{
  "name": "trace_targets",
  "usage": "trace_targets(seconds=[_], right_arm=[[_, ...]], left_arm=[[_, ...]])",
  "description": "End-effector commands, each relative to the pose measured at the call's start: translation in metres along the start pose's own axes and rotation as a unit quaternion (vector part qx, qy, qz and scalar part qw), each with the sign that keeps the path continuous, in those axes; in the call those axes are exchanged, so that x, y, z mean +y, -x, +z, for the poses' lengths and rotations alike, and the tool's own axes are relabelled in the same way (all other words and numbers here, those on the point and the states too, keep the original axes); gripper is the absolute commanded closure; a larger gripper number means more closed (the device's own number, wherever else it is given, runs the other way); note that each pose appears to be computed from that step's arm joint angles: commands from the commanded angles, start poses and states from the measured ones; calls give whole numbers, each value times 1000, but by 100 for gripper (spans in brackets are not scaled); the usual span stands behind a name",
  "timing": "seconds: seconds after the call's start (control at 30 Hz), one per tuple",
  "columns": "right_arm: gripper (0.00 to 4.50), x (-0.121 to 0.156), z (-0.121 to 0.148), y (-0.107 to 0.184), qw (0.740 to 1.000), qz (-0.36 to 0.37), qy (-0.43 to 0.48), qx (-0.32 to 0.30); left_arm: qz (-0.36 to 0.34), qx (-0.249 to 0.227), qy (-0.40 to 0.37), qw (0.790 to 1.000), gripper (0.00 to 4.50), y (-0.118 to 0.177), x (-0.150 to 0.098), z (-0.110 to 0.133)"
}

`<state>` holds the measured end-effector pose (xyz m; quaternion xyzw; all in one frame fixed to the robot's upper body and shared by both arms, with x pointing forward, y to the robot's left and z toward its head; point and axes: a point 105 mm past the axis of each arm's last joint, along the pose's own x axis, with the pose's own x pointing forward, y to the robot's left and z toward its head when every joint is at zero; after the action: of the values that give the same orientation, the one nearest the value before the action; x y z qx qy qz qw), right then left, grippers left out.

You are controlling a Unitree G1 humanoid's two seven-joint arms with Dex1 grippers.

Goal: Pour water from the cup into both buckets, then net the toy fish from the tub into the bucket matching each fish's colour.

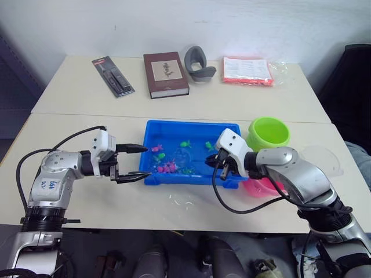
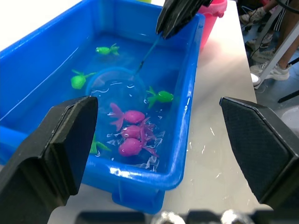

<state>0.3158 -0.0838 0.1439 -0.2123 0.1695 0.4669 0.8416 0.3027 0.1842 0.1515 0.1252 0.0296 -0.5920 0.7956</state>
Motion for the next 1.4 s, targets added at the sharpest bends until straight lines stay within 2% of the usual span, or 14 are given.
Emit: trace_targets(seconds=[0.03, 0.27, 0.4, 0.7, 0.97, 1.4], right_arm=[[450, -2, 14, 10, 999, -1, -21, -38], [450, -5, 8, 9, 999, -7, 38, -9], [450, -2, 10, -1, 998, 1, 71, 0], [450, 2, 25, -26, 993, 16, 121, 0], [450, 15, 33, -34, 991, 55, 124, -9], [450, 4, 29, -21, 995, 40, 85, -14]], left_arm=[[11, 5, -20, 1000, 1, 7, 3, 5], [17, 26, -30, 999, 1, 14, 6, 0], [20, 46, -35, 998, 1, 22, 8, -6], [24, 58, -33, 997, 1, 32, 7, -11], [24, 58, -31, 998, 1, 33, 4, -11], [25, 57, -29, 998, 1, 32, 2, -9]])
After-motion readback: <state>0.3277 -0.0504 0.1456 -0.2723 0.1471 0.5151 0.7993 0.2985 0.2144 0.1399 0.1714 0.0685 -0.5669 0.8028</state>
